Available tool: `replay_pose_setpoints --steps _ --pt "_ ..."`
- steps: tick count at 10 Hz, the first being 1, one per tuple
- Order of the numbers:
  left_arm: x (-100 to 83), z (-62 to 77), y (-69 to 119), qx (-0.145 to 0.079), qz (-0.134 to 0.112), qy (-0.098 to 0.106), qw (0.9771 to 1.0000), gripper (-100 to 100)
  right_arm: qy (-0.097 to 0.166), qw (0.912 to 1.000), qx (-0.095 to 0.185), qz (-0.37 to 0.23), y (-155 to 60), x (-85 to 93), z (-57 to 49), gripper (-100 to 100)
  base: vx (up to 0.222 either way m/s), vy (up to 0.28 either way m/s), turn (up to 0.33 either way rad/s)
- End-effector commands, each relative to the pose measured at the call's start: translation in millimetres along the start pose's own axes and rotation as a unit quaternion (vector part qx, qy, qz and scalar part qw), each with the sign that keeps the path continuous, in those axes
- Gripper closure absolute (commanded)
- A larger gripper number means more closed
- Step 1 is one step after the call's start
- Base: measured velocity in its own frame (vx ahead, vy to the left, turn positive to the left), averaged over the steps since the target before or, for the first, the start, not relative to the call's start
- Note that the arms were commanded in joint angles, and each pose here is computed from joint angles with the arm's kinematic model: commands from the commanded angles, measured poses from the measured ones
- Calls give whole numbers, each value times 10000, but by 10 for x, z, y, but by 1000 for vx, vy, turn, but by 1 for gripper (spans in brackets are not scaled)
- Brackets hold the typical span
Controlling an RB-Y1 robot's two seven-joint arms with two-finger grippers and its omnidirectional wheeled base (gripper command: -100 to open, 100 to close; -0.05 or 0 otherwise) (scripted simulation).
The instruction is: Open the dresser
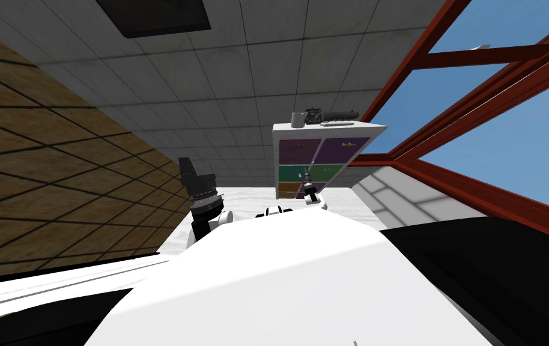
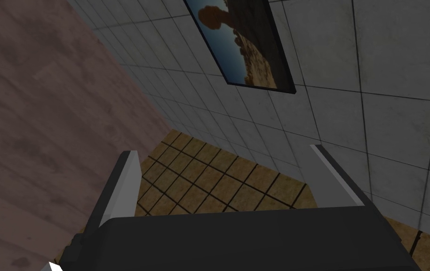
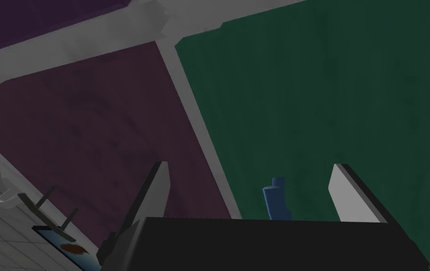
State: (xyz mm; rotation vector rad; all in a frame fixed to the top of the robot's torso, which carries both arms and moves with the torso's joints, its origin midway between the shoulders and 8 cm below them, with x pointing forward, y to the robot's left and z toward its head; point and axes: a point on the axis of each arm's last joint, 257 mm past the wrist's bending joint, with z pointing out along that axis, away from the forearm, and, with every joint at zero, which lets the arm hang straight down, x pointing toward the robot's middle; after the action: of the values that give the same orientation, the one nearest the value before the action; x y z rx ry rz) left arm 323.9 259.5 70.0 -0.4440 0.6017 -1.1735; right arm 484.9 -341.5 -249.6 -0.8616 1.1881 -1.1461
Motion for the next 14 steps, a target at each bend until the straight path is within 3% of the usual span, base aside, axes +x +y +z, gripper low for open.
replay_pose_setpoints --steps 1,2,3,5,6,7,9,13,14 --pt "0 0 0 0 0 0 10000 0 105 9995 30 287 121 -197 -43 -100 1 6 -3" --pt "0 0 0 0 0 0 10000 0 137 9991 36 388 155 -262 -52 -100 0 0 0" --pt "0 0 0 0 0 0 10000 0 115 9994 29 324 151 -218 -41 -100 0 0 0" --pt "0 0 0 0 0 0 10000 0 131 9994 36 327 67 -220 103 -100 49 1 15" --pt "0 0 0 0 0 0 10000 0 119 9994 43 326 88 -245 62 -100 30 0 6" --pt "0 0 0 0 0 0 10000 0 119 9994 32 331 139 -225 -13 100 -29 -2 -22" --pt "0 0 0 0 0 0 10000 0 127 9993 6 337 153 -224 -13 100 -36 -3 2" --pt "0 0 0 0 0 0 10000 0 255 9992 170 245 -61 164 -170 100 -24 70 65" --pt "0 0 0 0 -1 0 10000 0 269 9990 171 317 -65 183 -175 100 -27 51 39"
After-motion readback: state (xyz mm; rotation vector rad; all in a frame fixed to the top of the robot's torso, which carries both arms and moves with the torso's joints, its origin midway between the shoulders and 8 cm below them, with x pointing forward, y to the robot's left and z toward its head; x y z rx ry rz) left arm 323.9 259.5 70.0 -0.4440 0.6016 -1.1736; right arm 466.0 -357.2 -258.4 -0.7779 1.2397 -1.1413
